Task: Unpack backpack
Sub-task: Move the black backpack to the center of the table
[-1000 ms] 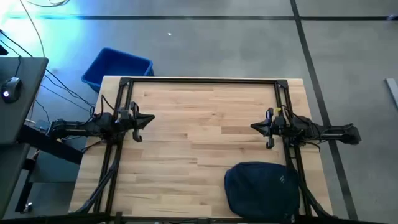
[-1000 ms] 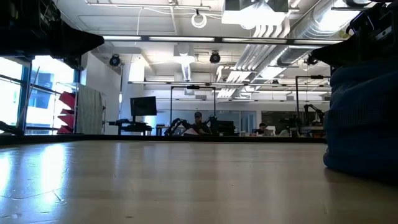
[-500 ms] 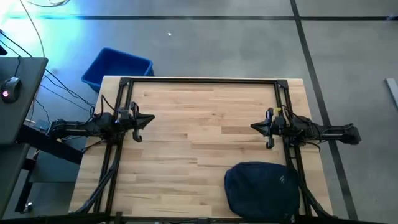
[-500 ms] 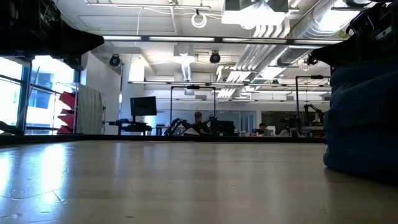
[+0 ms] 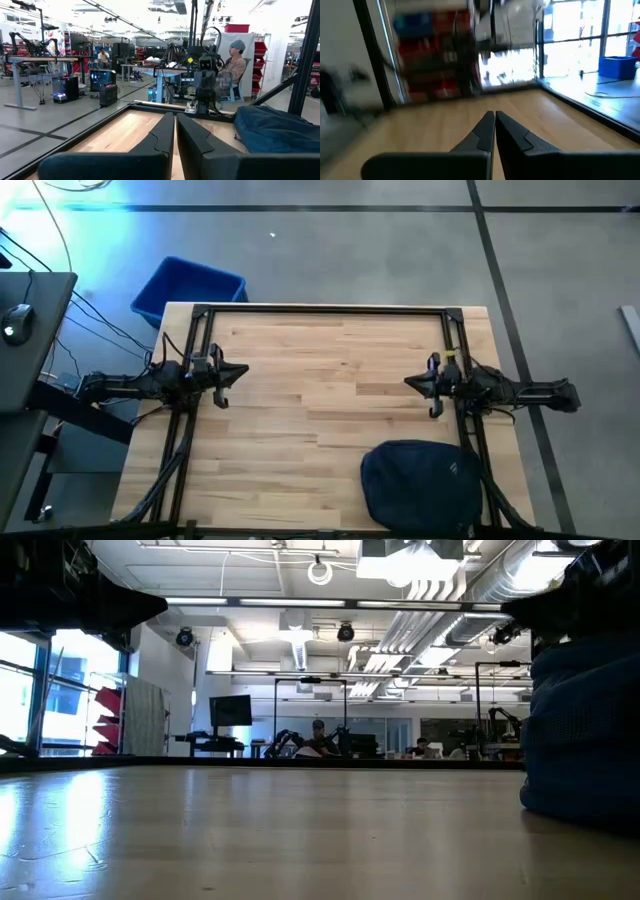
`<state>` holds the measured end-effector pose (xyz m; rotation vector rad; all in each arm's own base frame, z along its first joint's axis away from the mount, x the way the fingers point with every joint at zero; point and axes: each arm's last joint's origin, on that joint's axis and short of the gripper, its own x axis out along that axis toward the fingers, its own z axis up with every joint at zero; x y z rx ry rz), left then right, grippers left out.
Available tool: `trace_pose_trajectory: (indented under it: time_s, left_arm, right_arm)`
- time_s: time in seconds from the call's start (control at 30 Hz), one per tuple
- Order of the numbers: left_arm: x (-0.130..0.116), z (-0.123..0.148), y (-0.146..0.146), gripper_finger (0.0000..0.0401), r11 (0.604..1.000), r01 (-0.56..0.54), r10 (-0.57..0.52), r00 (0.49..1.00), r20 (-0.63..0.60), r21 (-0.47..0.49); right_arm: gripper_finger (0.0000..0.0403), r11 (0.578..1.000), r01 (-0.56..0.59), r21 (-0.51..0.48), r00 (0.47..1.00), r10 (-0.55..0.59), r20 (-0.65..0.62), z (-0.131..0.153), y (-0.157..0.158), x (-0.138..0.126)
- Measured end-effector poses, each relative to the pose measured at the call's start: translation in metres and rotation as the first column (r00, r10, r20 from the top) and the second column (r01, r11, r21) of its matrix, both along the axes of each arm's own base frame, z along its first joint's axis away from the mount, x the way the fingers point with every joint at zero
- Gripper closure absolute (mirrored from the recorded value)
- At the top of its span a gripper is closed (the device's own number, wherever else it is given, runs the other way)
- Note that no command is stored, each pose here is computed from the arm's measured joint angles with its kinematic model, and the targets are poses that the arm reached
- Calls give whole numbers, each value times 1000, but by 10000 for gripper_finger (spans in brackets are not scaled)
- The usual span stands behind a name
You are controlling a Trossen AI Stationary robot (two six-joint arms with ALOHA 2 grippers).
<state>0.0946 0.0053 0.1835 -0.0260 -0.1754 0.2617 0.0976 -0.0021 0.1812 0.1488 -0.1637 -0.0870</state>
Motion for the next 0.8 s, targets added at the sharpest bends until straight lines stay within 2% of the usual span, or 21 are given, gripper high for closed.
trace_pose_trajectory:
  time_s: [0.07, 0.13, 0.2, 0.33, 0.47, 0.6, 0.7, 0.8]
  left_arm:
    - [0, 0, 0, 401, 1000, 0, 0, 1000, 0, 0]
    - [0, 0, 0, 401, 1000, 0, 0, 1000, 0, 0]
    - [0, 0, 0, 401, 1000, 0, 0, 1000, 0, 0]
    - [0, 0, 0, 401, 1000, 0, 0, 1000, -2, 0]
    - [0, -1, 0, 401, 1000, 0, 0, 1000, -6, 0]
    - [0, -1, 0, 401, 1000, 0, 0, 1000, -14, 1]
    - [0, -1, 0, 401, 1000, 0, 0, 1000, -15, 1]
    - [0, -1, 0, 401, 1000, 0, 0, 1000, -14, 1]
  right_arm:
    - [402, 1000, -29, 7, 991, 28, 128, 12, 1, -3]
    - [402, 994, -80, -76, 968, 96, 230, 23, 3, -6]
    - [402, 982, -76, -172, 958, 120, 262, 33, 4, -9]
    - [402, 960, -63, -273, 952, 141, 273, 68, 6, -15]
    - [402, 929, -130, -347, 957, 209, 201, 115, 10, -15]
    - [402, 882, -292, -369, 936, 342, 78, 161, 16, -9]
    - [402, 834, -423, -353, 901, 429, -65, 184, 22, 2]
    - [402, 803, -521, -289, 851, 462, -251, 195, 29, 20]
